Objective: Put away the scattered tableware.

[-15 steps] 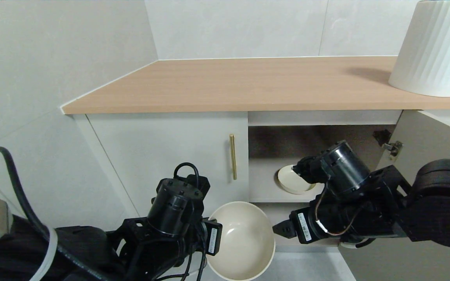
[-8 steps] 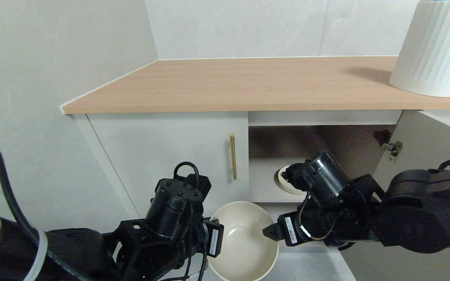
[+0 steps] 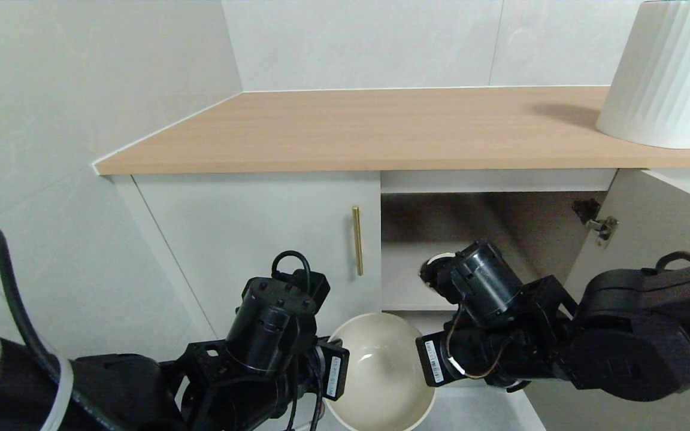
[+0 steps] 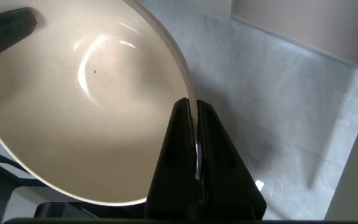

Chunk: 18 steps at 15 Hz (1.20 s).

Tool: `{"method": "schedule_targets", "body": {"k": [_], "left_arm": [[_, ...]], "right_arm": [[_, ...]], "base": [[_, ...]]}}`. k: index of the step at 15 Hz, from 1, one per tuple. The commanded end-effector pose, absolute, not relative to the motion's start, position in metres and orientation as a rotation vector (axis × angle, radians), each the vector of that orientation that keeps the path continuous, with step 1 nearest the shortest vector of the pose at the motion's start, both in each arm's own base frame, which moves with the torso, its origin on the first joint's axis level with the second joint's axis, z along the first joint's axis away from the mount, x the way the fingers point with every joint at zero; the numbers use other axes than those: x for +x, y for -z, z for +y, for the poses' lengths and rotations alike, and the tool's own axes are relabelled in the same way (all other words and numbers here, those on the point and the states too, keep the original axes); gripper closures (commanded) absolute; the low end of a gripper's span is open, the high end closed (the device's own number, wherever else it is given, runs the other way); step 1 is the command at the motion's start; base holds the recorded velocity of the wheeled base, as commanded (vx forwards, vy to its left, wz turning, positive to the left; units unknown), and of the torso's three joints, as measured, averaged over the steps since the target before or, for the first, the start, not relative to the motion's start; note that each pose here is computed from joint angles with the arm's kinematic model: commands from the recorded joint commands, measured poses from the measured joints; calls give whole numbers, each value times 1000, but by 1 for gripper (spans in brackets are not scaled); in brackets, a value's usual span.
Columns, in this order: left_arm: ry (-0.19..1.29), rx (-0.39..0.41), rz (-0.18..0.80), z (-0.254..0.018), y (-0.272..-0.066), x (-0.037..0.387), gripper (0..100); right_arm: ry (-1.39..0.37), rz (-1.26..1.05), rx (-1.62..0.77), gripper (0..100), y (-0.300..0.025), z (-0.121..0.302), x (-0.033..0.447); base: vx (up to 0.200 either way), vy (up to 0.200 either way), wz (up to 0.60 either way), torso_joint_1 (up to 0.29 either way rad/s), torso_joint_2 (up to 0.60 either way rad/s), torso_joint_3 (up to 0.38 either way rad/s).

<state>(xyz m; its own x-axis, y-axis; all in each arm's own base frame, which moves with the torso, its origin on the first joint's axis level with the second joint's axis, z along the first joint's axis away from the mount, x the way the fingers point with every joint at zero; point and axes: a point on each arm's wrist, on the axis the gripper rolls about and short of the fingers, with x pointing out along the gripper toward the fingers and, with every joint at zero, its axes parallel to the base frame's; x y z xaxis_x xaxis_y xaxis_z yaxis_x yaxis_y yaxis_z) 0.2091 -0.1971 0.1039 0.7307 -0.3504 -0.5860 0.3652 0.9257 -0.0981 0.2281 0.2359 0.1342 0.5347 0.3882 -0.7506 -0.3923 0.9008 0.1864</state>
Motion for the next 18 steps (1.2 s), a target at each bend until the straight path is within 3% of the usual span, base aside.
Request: {"method": "schedule_targets", "body": {"k": [1,3,4,9,11,12,13,18], "left_arm": [[392,24,639,-197,-104,209,100],[392,27,641,-197,-104,209,100],[392,30,644,-196,-103,208,0],[396,21,628,-195,-108,207,0],[393,20,631,-195,-107,207,0],[393,20,631,-195,-107,207,0],[394,19,628,-194,-108,207,0],[392,18,631,-194,-107,207,0]], "right_arm": [[-462,896,-9,100,-133,236,228],[-462,897,-10,100,-133,236,228],[-462,897,-10,100,-133,236,228],[-427,904,28,100,-131,234,235],[-247,886,142,100,-119,220,279],[-247,886,142,100,-119,220,279],[-51,870,252,100,-101,207,318],[201,807,414,100,-76,170,384]], "base": [[0,0,0,0,0,0],[0,0,0,0,0,0],[0,0,0,0,0,0],[0,0,0,0,0,0],[0,0,0,0,0,0],[0,0,0,0,0,0],[0,0,0,0,0,0],[0,0,0,0,0,0]]}}
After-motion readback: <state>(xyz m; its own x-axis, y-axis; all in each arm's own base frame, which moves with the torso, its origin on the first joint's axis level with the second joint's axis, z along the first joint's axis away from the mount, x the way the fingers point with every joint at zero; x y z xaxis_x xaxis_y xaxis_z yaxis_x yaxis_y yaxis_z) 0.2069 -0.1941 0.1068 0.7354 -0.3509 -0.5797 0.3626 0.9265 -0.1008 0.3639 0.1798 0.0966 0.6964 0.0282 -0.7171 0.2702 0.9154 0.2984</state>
